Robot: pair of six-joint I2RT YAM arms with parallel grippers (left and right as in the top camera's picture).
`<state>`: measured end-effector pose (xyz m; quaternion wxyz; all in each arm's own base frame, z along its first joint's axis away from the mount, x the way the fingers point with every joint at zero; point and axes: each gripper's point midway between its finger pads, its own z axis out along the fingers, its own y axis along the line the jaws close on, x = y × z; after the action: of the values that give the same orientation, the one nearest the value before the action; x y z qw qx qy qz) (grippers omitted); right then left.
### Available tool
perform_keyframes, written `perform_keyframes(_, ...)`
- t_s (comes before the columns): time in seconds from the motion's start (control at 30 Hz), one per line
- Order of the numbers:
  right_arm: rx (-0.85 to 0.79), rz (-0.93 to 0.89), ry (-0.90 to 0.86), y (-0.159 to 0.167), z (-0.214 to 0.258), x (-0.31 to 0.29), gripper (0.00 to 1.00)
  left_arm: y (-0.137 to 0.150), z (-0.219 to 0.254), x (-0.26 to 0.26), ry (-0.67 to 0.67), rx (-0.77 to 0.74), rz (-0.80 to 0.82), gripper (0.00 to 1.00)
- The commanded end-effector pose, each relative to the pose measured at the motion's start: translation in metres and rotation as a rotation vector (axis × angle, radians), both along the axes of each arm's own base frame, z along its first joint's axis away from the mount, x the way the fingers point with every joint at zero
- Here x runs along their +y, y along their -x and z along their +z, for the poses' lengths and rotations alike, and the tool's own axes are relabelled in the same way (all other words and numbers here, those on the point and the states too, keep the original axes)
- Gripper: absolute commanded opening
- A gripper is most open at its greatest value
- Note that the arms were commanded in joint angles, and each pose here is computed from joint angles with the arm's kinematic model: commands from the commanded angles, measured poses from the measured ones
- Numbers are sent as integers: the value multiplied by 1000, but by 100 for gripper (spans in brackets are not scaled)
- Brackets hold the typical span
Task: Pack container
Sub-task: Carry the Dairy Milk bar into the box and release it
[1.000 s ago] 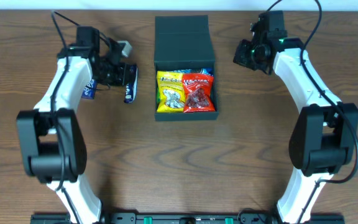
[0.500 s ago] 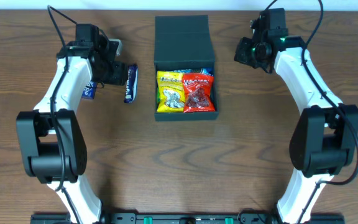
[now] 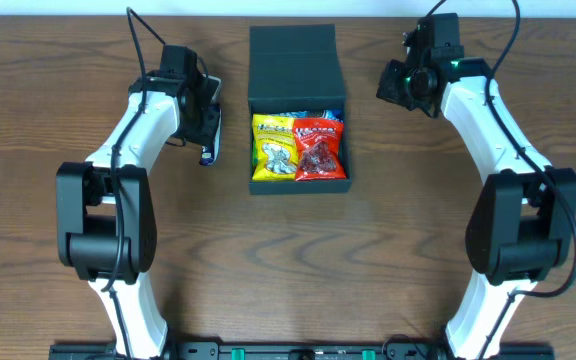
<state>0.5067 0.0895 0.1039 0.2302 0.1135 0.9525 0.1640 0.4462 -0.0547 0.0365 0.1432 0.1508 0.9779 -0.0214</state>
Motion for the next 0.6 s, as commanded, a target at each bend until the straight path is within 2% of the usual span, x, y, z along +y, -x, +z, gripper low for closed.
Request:
perform_keyframes(0.0,-57,22,-3,-4,24,4,3,-2,-15,7,-41,22,-1,44)
perform_keyframes(0.57,-57,20,0,-4,24,4,4,-1,-25,-10,-6,39,-28,42)
